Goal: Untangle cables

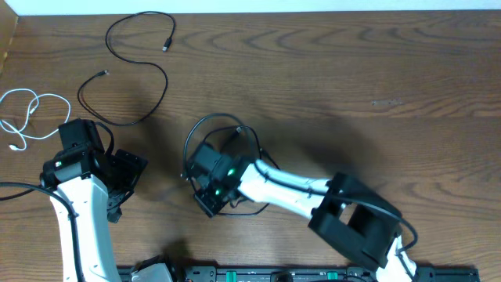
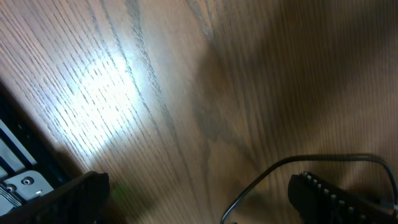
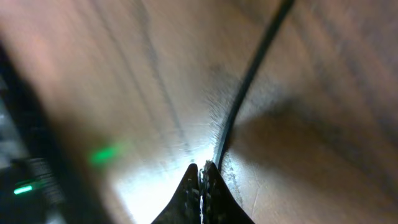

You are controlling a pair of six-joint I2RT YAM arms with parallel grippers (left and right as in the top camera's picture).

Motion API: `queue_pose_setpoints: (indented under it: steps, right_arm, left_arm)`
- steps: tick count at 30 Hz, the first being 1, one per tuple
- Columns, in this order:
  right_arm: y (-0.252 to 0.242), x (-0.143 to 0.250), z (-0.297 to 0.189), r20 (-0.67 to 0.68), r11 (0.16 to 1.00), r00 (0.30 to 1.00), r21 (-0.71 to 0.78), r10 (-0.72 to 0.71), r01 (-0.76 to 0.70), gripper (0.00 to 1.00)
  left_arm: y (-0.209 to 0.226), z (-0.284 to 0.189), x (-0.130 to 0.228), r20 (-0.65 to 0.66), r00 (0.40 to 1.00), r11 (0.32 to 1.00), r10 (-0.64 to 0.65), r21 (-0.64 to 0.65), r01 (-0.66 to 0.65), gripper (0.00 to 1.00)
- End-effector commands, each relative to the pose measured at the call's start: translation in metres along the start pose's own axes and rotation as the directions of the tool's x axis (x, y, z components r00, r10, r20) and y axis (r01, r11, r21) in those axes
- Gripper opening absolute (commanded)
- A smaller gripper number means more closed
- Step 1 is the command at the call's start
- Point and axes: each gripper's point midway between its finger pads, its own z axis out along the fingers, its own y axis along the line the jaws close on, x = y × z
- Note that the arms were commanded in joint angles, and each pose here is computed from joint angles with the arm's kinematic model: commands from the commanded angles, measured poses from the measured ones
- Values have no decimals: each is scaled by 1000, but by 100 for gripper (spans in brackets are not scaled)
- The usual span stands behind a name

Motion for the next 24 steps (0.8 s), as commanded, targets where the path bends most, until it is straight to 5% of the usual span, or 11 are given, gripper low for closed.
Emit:
queue_pose_setpoints:
  steps: [1,12,18,19,20,21,24]
  right_arm:
    - [26,-8,-36,-5,975,999,-220,38,-38,1]
    - [-14,7,-60,-89,964,980,-182,178,-192,2]
    - [-61,7,-100,-50,947,949,-73,310,-313,15]
    - [-75,9,-107,-33,942,941,-20,336,-336,23]
    - [-88,12,-113,-20,934,934,27,358,-357,41]
    - [-111,19,-127,-1,910,916,114,401,-399,92]
    - [-155,42,-152,20,835,872,277,489,-475,99]
  left_arm:
    - [1,-3,-3,16,1000,1000,-13,1,13,97]
    - [0,-3,-4,19,1000,1000,-14,5,14,97]
    - [0,-3,-4,18,1000,1000,-14,4,14,97]
    - [-1,-3,-4,20,1000,1000,-16,7,16,97]
    - [-2,-3,-6,27,999,1000,-21,14,21,97]
    - [-9,-4,-11,41,998,998,-42,46,41,97]
    - [-26,-5,-1,-24,999,990,-38,134,41,97]
